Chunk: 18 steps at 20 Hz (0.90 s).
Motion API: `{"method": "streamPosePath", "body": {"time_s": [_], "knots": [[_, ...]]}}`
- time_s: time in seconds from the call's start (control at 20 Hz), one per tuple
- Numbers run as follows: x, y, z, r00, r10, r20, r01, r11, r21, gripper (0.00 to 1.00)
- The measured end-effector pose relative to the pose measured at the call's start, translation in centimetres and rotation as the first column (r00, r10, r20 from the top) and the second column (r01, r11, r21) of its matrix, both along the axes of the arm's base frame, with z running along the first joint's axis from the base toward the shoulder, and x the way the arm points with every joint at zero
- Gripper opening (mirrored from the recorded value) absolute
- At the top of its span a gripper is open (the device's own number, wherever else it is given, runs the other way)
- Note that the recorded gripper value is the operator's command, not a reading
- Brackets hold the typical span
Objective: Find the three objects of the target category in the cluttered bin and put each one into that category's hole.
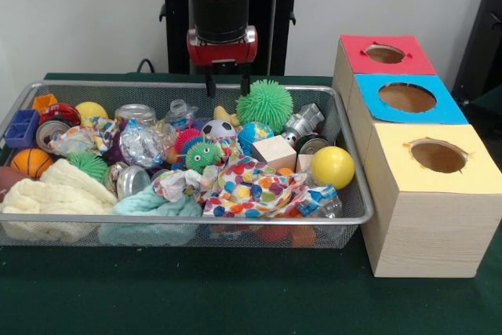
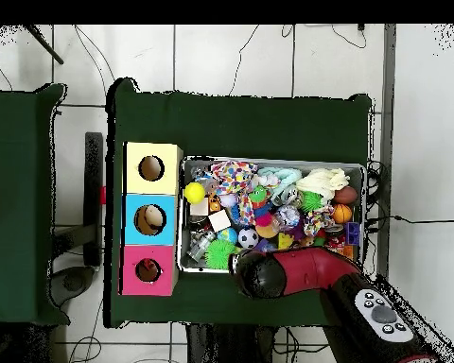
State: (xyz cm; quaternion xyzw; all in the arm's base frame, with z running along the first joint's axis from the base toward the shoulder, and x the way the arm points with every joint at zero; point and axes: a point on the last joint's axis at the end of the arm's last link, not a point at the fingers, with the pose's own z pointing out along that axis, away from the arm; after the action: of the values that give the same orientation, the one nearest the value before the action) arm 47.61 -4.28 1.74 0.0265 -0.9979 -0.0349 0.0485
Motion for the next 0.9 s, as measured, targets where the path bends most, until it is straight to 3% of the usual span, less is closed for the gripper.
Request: {"method": "streamPosePath", "body": {"time_s": [0.9], "knots": [[-0.53, 0.47, -0.41, 0.9983, 0.043, 0.039, -0.042, 0.9986, -0.033, 1.00]]}}
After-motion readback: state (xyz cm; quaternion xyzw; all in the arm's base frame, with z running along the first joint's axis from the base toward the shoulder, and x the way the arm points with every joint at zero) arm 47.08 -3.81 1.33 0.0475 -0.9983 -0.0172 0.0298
